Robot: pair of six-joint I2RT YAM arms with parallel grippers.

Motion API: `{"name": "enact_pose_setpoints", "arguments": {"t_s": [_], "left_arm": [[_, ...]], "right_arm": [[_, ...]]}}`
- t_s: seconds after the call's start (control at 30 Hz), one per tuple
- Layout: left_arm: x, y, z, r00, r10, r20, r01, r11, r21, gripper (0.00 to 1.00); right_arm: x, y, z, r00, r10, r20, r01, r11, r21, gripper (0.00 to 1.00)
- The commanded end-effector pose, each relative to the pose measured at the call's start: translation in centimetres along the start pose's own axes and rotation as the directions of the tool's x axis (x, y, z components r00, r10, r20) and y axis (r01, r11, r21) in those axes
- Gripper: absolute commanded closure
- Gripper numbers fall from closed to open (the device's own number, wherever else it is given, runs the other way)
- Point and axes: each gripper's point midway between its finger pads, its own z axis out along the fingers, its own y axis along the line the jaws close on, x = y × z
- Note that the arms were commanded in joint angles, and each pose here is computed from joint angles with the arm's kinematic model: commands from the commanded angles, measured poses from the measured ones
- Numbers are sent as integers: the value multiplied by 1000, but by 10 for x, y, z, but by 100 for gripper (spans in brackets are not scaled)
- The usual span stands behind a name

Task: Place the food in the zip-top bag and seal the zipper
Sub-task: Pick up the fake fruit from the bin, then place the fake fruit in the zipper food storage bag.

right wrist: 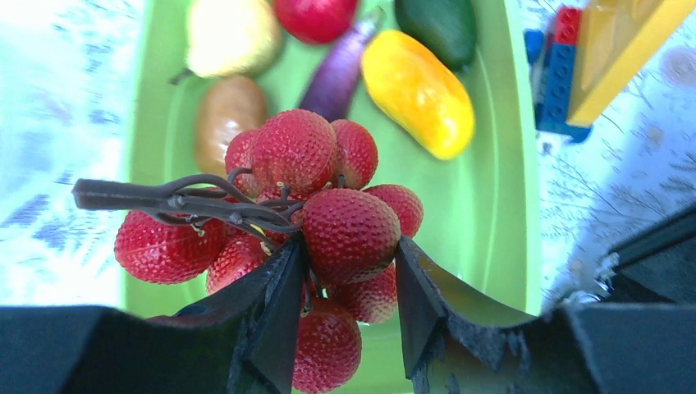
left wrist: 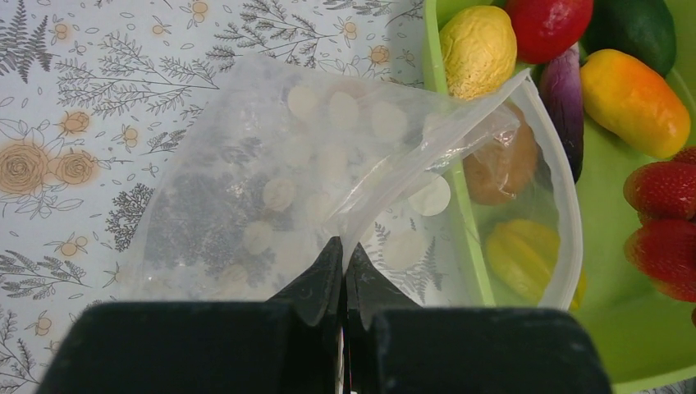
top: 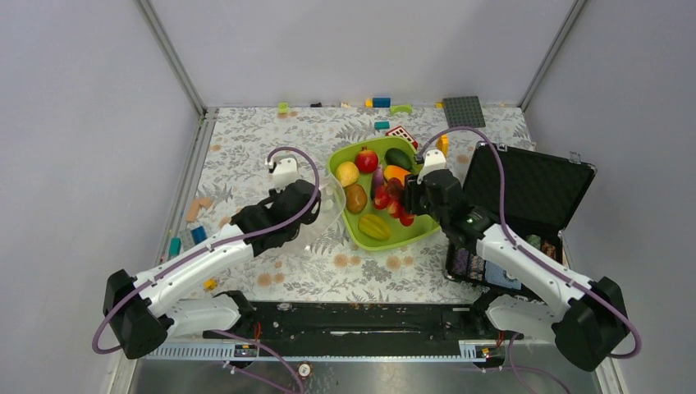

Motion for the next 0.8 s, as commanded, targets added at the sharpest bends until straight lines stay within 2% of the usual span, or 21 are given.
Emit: {"name": "enact_pose_setpoints", "arguments": {"t_s": [0.0, 0.13, 0.23, 0.4, 0.6, 0.77], "left_arm": [[-11, -13, -5, 998, -49, 35, 46, 995, 84, 100], [-10, -17, -7, 998, -46, 32, 42, 992, 116, 100], [-11, -18, -7, 998, -52, 32, 47, 991, 125, 100], [-11, -18, -9, 998, -59, 33, 54, 989, 138, 100], [-10, -23, -12, 998, -66, 25, 60, 983, 175, 100], [-9, -27, -15, 997, -78, 15, 73, 976, 206, 100]], "right_arm": [[-51, 36, -24, 978, 117, 173, -78, 973, -216, 100], [-73, 69, -44, 958, 198, 209, -98, 908, -408, 100], [-94, 97, -62, 936, 267, 231, -95, 821, -563, 100], [-115, 132, -88, 917, 346, 198, -92, 668, -739, 100], [-127, 163, -103, 906, 397, 146, -88, 516, -852, 100], [-124, 178, -93, 911, 403, 89, -122, 469, -875, 100]]}}
